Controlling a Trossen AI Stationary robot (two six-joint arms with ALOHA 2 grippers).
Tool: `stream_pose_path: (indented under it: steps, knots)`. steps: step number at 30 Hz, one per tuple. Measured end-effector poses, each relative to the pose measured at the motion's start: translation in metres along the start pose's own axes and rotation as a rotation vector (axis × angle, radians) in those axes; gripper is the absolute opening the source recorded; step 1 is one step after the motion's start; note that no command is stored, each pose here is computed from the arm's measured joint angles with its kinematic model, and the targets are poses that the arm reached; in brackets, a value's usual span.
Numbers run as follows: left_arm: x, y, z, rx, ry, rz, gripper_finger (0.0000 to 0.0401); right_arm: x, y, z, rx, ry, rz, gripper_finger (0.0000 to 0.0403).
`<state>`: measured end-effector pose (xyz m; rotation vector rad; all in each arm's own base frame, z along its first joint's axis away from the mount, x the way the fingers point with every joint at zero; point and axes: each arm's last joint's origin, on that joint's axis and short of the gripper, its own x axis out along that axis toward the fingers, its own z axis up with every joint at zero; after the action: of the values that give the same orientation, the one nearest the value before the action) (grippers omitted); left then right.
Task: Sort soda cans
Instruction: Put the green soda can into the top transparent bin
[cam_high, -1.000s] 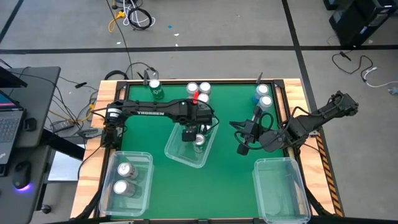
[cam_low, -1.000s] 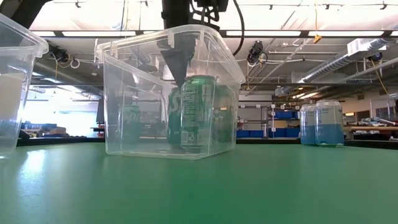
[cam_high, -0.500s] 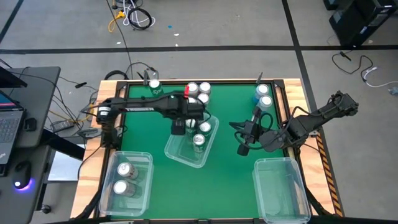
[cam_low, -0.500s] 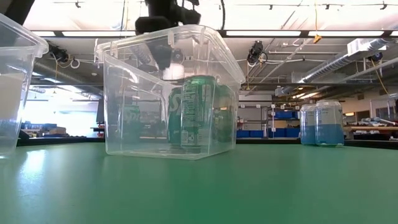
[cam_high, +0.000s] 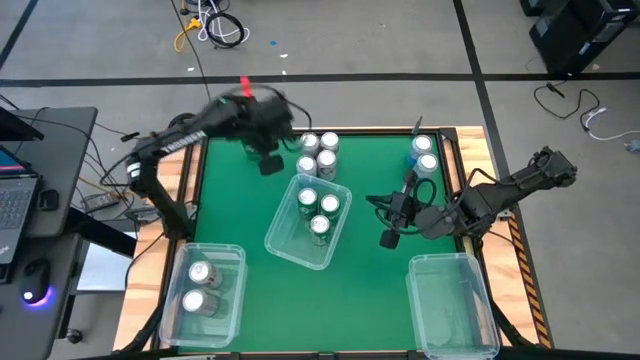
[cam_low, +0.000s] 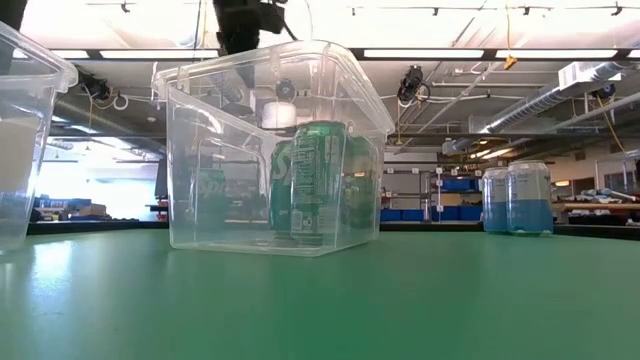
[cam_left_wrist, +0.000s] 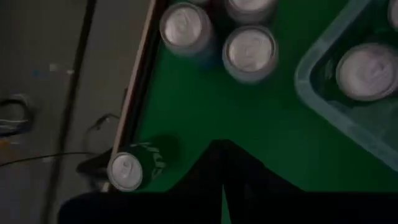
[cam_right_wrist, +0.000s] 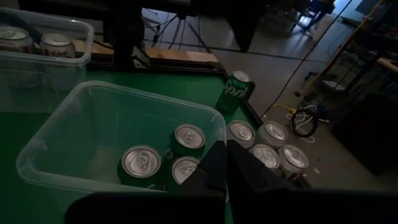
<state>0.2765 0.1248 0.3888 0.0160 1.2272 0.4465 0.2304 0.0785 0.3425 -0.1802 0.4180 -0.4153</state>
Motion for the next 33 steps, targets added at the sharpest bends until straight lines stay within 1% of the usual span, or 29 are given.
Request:
stream_pose_path:
  steps: [3, 8, 10, 12, 14, 16, 18, 20, 22, 26, 27, 29, 33]
  knots:
    - [-0.002, 0.028, -0.010, -0.089, 0.004, 0.023, 0.0008, 0.002, -0.002, 0.000, 0.005, 0.005, -0.004, 0.0000]
    - [0.006, 0.063, -0.026, -0.206, 0.095, 0.046, 0.0006, 0.005, -0.005, 0.000, 0.012, 0.011, -0.005, 0.0000]
    - [0.013, 0.074, -0.028, -0.253, 0.120, 0.055, 0.0012, 0.006, -0.006, 0.000, 0.017, 0.012, -0.008, 0.0000]
    - [0.022, 0.083, -0.029, -0.307, 0.143, 0.049, 0.0027, 0.006, -0.006, 0.000, 0.031, 0.014, -0.007, 0.0000]
    - [0.028, 0.092, -0.032, -0.353, 0.153, 0.023, 0.0050, 0.007, -0.007, 0.000, 0.036, 0.015, -0.006, 0.0000]
    - [0.034, 0.097, -0.033, -0.381, 0.148, -0.030, 0.0080, 0.007, -0.006, 0.000, 0.036, 0.017, 0.006, 0.0000]
    - [0.043, 0.099, -0.033, -0.393, 0.139, -0.056, 0.0115, 0.007, -0.006, 0.000, 0.035, 0.018, 0.016, 0.0000]
    - [0.053, 0.097, -0.036, -0.391, 0.168, -0.062, 0.0155, 0.007, -0.006, 0.000, 0.035, 0.019, 0.017, 0.0000]
    - [0.065, 0.096, -0.042, -0.385, 0.227, -0.034, 0.0195, 0.008, -0.005, -0.002, 0.031, 0.019, 0.017, 0.0000]
    - [0.088, 0.097, -0.057, -0.373, 0.335, 0.071, 0.0264, 0.013, -0.001, -0.012, 0.010, 0.019, 0.018, 0.0000]
    - [0.093, 0.097, -0.059, -0.376, 0.343, 0.080, 0.0276, 0.015, -0.001, -0.014, 0.012, 0.016, 0.020, 0.0000]
    - [0.101, 0.098, -0.063, -0.386, 0.346, 0.060, 0.0293, 0.018, 0.000, -0.018, 0.013, 0.020, 0.030, 0.0000]
    - [0.111, 0.104, -0.067, -0.414, 0.295, 0.009, 0.0307, 0.022, 0.000, -0.022, 0.025, 0.017, 0.048, 0.0000]
